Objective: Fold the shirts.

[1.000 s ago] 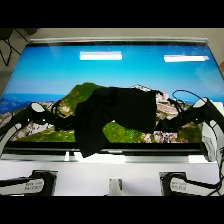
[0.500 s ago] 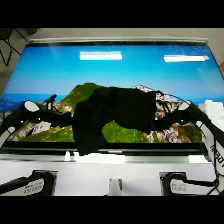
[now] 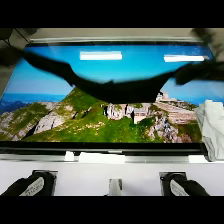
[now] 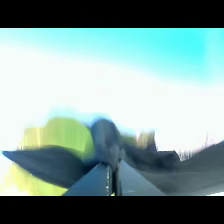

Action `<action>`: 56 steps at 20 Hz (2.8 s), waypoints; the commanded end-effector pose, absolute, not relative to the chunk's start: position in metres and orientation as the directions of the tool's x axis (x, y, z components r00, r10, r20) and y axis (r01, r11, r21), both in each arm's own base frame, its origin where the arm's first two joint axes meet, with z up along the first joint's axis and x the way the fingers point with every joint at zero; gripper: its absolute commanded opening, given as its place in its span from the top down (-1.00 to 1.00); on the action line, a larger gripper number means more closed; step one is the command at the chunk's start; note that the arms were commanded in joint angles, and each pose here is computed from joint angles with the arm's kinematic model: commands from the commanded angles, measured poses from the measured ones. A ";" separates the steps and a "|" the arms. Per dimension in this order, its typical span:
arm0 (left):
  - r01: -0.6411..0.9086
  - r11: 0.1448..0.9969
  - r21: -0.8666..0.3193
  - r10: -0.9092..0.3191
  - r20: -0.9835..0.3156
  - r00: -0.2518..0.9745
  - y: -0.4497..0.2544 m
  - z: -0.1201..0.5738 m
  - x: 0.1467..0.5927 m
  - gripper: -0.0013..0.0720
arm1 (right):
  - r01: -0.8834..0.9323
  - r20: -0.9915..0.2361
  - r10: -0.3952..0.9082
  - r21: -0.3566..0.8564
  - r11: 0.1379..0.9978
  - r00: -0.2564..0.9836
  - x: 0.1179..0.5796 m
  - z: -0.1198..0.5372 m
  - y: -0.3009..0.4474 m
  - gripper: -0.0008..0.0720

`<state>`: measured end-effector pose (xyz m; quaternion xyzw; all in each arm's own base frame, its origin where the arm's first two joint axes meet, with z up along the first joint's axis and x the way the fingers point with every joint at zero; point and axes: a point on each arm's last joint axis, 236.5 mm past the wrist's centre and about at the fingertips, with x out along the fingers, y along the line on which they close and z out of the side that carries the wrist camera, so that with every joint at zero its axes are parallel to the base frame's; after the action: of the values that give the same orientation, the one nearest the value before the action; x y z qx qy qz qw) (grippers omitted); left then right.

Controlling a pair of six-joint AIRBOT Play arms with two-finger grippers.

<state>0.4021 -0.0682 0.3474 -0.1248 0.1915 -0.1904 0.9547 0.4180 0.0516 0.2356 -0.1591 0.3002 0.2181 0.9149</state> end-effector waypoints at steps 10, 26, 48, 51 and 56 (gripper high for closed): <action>0.336 0.939 -0.069 -0.284 0.394 0.874 -0.072 0.617 0.186 0.89 | 0.087 0.093 -0.045 -0.527 0.845 0.995 0.186 0.537 -0.007 0.93; 0.165 0.901 -0.402 -0.407 -0.645 0.647 -0.061 0.154 0.472 0.88 | -0.334 -0.901 -0.030 -0.191 0.923 0.432 0.459 0.107 -0.036 0.92; 0.071 0.849 -0.524 -0.526 -0.825 0.206 -0.080 -0.023 0.480 0.88 | -0.430 -0.996 0.085 0.077 0.899 0.000 0.424 -0.023 -0.014 0.92; -0.024 0.840 -0.542 -0.537 -0.837 0.106 -0.093 -0.056 0.462 0.87 | -0.369 -0.989 0.145 0.136 0.919 -0.005 0.421 -0.052 0.002 0.88; -0.086 0.810 -0.580 -0.584 -0.812 -0.015 -0.096 -0.044 0.434 -0.27 | -0.405 -0.972 0.233 0.198 0.893 0.038 0.423 -0.024 0.014 -0.55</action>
<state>0.4589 -0.1002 -0.0519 -0.2369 0.6512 -0.1847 0.6969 0.4363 0.0135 -0.0379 -0.0612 0.6534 0.1952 0.7289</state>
